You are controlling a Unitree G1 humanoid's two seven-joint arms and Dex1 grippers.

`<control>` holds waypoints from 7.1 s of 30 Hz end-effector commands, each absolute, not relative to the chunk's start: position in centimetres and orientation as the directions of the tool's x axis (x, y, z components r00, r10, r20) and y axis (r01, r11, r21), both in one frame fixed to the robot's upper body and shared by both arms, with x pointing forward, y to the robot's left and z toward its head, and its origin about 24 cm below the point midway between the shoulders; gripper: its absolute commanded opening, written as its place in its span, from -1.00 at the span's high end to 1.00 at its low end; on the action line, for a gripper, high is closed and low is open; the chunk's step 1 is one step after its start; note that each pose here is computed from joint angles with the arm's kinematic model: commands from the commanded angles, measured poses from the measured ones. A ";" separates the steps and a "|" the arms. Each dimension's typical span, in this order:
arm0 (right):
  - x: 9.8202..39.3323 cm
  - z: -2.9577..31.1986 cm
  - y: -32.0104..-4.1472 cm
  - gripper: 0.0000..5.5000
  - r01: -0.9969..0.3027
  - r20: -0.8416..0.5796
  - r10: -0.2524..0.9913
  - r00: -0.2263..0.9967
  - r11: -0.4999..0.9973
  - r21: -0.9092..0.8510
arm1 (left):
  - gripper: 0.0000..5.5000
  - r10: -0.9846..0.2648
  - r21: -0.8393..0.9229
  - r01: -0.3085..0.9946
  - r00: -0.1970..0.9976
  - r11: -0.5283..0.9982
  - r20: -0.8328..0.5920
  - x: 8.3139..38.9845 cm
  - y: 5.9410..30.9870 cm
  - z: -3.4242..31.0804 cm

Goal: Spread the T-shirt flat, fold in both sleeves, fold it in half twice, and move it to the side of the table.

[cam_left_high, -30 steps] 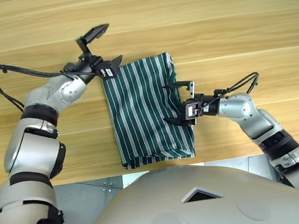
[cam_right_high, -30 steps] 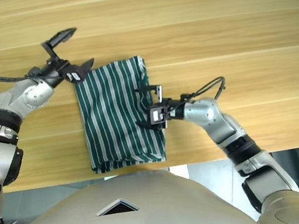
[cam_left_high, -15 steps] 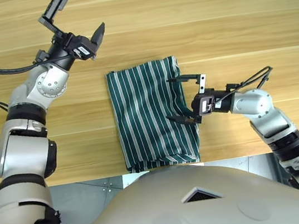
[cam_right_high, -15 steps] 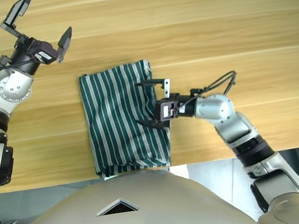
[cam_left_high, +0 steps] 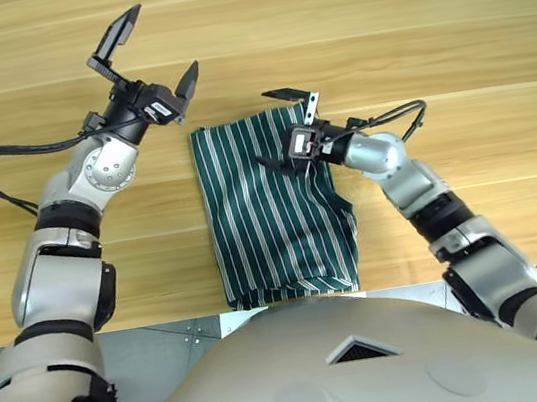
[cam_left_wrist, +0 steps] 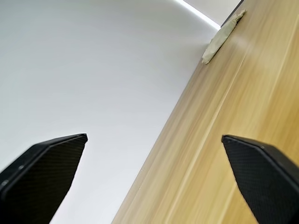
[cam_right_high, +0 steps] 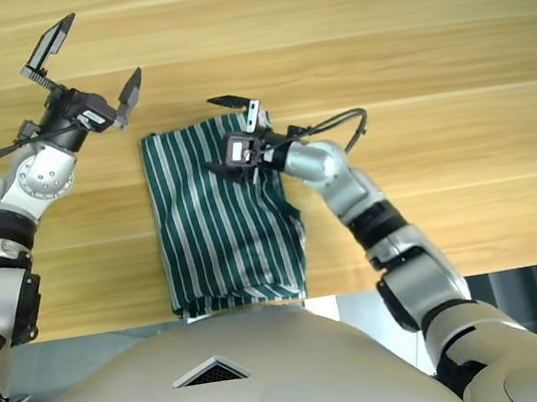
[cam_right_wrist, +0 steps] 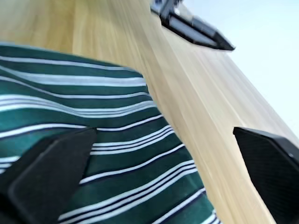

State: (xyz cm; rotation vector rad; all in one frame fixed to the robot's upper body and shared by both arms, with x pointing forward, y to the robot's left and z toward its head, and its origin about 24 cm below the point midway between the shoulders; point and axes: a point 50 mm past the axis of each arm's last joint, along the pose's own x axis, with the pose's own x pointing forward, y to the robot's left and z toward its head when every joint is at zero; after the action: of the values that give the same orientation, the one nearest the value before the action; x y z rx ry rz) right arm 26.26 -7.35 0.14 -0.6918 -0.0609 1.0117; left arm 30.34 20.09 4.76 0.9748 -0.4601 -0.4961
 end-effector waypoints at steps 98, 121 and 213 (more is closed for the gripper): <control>14.2 2.6 -16.5 1.00 -0.904 -0.610 0.779 0.144 -0.148 -0.402 | 1.00 -0.802 0.392 0.869 -0.011 -0.303 -0.597 14.1 21.1 1.7; 10.6 8.5 -19.6 1.00 -0.906 -0.511 0.859 0.021 -0.200 -0.374 | 1.00 -0.902 0.396 0.882 -0.068 -0.254 -0.427 11.3 20.8 6.5; 33.8 6.0 -11.6 -0.37 -0.496 0.129 0.614 0.779 0.729 -0.472 | 0.37 -0.713 0.198 0.687 0.689 0.699 0.128 32.2 17.1 4.0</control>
State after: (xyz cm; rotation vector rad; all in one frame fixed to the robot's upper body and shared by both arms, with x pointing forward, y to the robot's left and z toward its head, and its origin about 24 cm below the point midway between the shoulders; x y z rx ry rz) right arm 34.15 -12.78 6.19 -0.3237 -0.2639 0.5821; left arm 33.36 17.65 4.79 -0.0044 -0.2035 -0.7022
